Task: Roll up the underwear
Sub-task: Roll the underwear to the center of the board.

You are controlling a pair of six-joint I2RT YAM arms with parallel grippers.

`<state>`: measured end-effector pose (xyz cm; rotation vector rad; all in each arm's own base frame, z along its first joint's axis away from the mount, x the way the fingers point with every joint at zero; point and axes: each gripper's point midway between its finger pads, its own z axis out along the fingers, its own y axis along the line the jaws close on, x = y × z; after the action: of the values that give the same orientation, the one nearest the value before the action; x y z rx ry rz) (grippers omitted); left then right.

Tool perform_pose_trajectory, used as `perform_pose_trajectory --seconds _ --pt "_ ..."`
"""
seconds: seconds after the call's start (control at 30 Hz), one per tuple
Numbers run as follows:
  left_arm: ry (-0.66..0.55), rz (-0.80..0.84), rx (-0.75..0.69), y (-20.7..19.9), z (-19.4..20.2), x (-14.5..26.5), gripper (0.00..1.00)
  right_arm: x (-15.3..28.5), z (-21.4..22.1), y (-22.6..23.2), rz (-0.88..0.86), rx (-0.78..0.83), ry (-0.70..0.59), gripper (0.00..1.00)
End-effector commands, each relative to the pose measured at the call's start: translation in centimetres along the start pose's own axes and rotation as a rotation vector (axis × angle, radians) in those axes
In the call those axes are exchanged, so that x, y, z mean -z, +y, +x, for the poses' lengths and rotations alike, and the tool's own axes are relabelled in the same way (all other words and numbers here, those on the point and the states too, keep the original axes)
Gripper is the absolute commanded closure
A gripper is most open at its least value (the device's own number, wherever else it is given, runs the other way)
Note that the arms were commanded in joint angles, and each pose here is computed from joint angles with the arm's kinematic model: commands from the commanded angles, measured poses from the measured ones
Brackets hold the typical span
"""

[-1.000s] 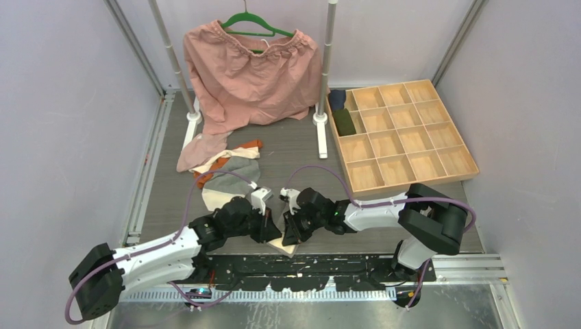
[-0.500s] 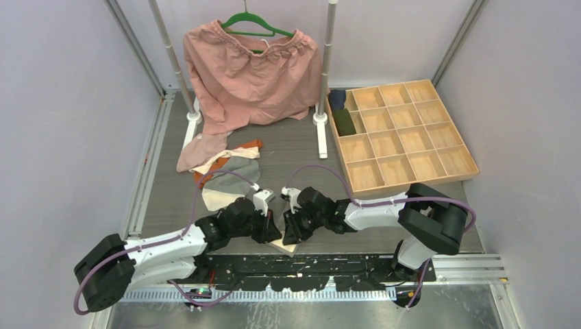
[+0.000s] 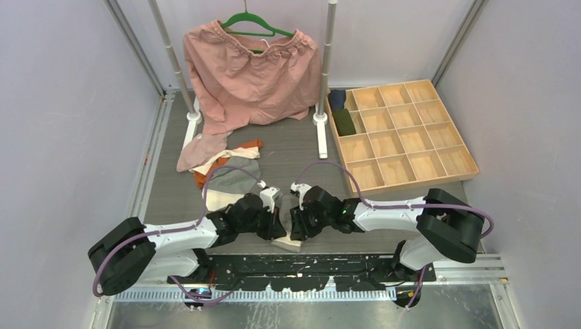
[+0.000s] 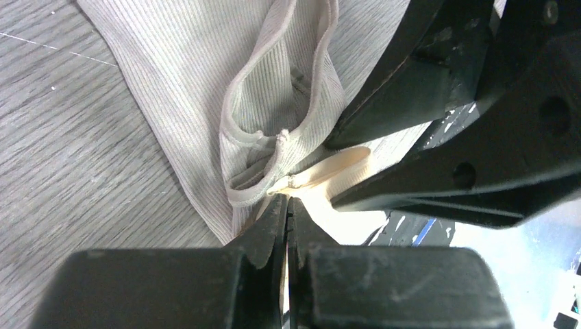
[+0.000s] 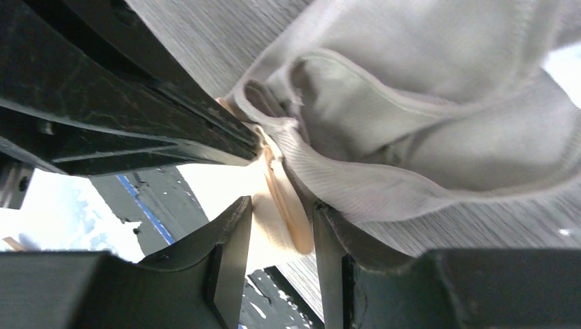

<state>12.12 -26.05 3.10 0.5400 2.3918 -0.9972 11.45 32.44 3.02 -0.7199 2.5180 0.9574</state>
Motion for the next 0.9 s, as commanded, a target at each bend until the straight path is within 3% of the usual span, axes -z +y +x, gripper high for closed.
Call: perform_pose_trajectory --seconds 0.0,0.3,0.5,0.73,0.87 --pt "0.061 -0.038 0.009 1.0 1.6 0.0 0.99 1.3 0.6 -2.9 0.15 -0.024 -0.007 0.57" --pt "0.065 -0.066 0.037 1.4 1.9 0.2 0.99 1.5 0.4 -4.8 0.256 -0.025 -0.018 0.58" --pt "0.054 -0.108 0.062 2.2 1.9 0.2 0.99 1.9 -2.2 -5.3 0.299 0.046 -0.073 0.57" --pt "0.036 -0.148 0.094 3.1 2.3 0.4 0.99 6.7 -7.2 -3.9 0.282 0.279 -0.323 0.51" --pt "0.03 -0.15 0.096 3.1 2.2 0.4 0.99 8.6 -7.7 -2.1 0.184 0.601 -0.378 0.45"
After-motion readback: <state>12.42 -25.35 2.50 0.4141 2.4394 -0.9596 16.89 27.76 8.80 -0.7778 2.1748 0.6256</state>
